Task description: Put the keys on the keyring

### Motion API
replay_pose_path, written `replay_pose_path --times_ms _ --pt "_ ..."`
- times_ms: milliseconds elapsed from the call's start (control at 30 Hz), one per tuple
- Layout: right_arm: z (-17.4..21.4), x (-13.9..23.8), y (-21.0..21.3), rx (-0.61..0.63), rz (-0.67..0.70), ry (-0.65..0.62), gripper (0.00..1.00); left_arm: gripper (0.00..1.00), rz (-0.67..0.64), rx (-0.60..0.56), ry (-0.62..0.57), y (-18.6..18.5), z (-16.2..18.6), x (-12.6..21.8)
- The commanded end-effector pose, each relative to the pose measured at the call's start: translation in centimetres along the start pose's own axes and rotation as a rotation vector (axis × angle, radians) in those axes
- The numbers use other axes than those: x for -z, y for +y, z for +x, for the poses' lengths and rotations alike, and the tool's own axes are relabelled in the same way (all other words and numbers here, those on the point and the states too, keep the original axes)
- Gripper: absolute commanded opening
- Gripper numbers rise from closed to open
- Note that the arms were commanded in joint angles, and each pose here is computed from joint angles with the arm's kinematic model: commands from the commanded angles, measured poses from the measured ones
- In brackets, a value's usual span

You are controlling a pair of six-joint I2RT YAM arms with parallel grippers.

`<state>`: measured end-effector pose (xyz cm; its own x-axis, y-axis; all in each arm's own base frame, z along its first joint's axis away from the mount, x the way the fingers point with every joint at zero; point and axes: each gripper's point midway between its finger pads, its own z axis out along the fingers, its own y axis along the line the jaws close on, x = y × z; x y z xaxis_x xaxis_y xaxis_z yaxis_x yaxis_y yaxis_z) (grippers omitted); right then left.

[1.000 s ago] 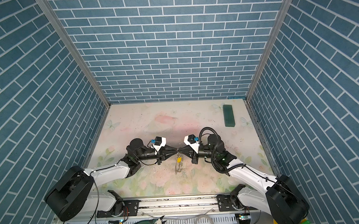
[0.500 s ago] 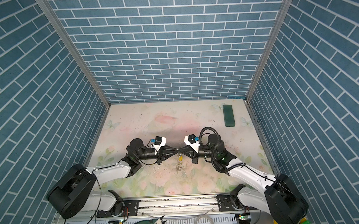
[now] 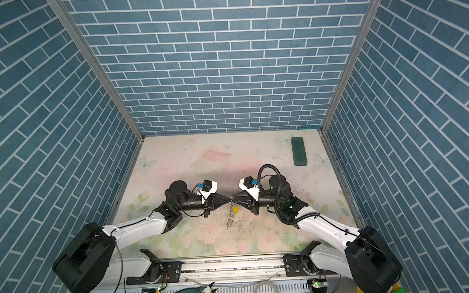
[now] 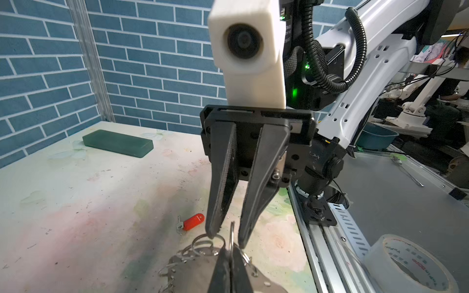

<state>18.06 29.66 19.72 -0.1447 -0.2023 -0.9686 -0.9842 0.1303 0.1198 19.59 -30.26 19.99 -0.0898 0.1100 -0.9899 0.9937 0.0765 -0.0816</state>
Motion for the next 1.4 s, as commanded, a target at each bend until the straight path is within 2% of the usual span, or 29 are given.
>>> replay_pose_path --times_ms 0,167,333,367,900,1367 --pt "-1.1 0.7 -0.5 0.106 0.065 0.021 0.27 0.0 -0.026 -0.106 0.086 -0.3 -0.5 0.7" --pt "-2.3 0.9 0.6 0.138 0.005 0.031 0.28 0.0 -0.037 -0.186 0.176 -0.8 -0.5 1.6" --pt "-3.0 0.9 1.8 0.121 -0.084 0.059 0.25 0.0 0.003 -0.157 0.281 -0.6 0.9 1.4" --pt "-3.2 0.9 1.9 0.125 -0.087 0.057 0.24 0.0 0.007 -0.167 0.28 -0.4 0.1 1.2" --pt "-3.1 -0.2 3.6 0.104 -0.211 0.067 0.17 0.0 0.084 -0.137 0.275 -1.5 -0.5 0.8" --pt "-2.2 -1.2 3.3 0.085 -0.21 0.108 0.14 0.0 0.109 -0.126 0.275 -1.8 -0.4 0.6"
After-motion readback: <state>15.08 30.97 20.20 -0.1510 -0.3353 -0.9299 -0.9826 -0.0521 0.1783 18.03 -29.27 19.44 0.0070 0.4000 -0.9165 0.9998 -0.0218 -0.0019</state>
